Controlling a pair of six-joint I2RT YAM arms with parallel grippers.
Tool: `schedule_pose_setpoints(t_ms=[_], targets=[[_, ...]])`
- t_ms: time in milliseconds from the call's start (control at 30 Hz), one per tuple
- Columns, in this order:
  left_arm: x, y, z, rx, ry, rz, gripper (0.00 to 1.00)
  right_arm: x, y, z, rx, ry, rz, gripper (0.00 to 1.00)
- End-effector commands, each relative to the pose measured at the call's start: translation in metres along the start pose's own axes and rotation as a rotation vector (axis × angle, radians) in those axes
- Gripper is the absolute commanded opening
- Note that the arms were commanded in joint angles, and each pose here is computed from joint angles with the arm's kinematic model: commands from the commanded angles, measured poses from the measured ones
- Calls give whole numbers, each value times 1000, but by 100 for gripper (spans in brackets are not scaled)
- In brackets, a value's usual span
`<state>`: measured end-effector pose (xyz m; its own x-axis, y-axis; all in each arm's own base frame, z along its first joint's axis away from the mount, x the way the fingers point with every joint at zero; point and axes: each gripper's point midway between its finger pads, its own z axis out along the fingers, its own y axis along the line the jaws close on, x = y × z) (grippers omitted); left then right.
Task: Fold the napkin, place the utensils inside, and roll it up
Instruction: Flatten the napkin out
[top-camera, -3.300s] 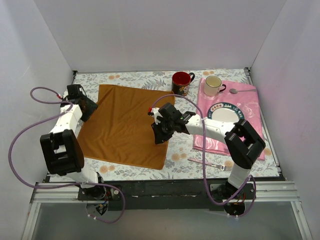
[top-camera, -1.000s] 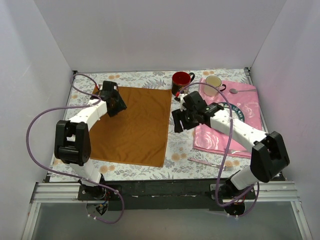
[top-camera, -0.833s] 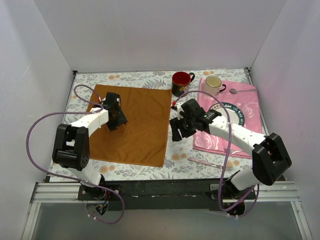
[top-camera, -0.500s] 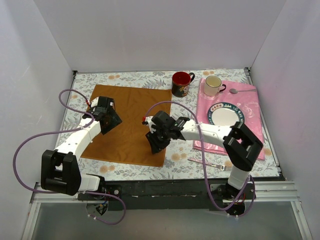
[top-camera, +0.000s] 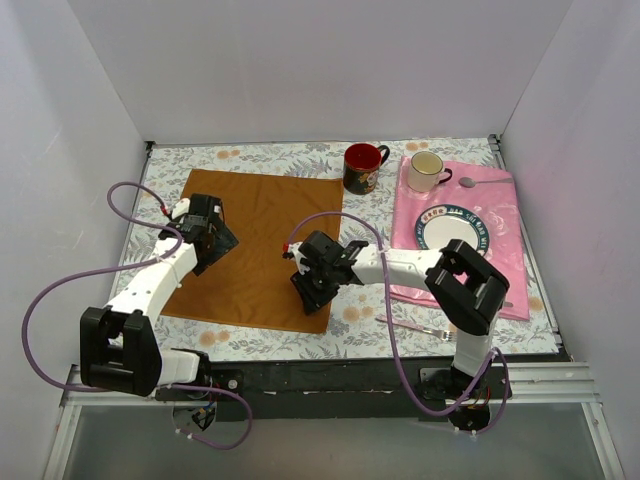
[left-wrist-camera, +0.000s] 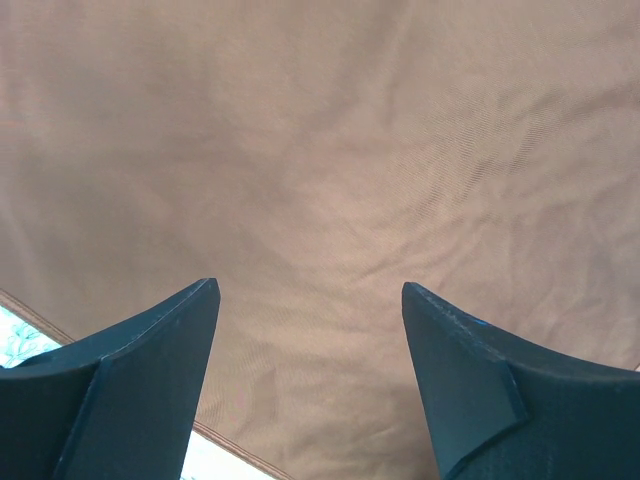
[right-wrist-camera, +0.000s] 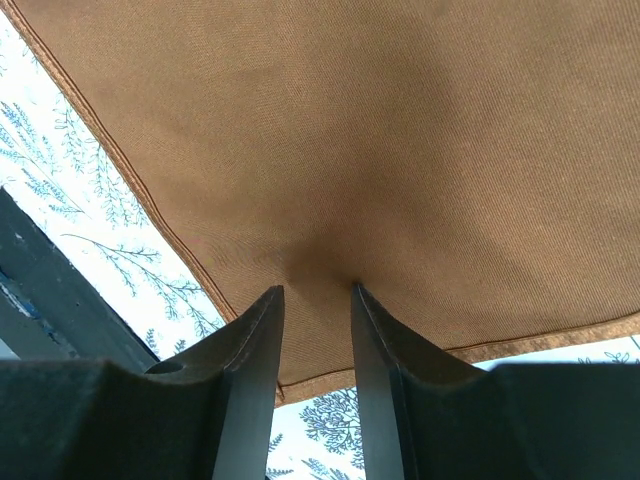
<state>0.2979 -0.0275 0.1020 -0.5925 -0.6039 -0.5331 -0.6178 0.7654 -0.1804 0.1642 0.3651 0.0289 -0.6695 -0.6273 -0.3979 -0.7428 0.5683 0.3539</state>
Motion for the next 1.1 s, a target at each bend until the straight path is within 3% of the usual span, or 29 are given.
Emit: schedule_pose_setpoints(t_ms=[0, 367, 533, 667, 900, 1067], targets=[[-15, 11, -7, 1, -34, -82, 73, 8, -9, -3, 36, -10, 2, 41], [-12, 12, 20, 56, 77, -137, 73, 29, -18, -14, 70, 2, -8, 41], [-28, 8, 51, 44, 108, -177, 68, 3, -16, -33, 56, -56, -27, 42], [-27, 26, 82, -70, 160, -241, 58, -29, -16, -54, 53, -124, -18, 45], [-4, 71, 94, -209, 216, -361, 59, -68, -73, -122, 179, -306, 142, 47], [7, 98, 88, -270, 216, -424, 59, -68, -122, -166, 259, -421, 254, 48]])
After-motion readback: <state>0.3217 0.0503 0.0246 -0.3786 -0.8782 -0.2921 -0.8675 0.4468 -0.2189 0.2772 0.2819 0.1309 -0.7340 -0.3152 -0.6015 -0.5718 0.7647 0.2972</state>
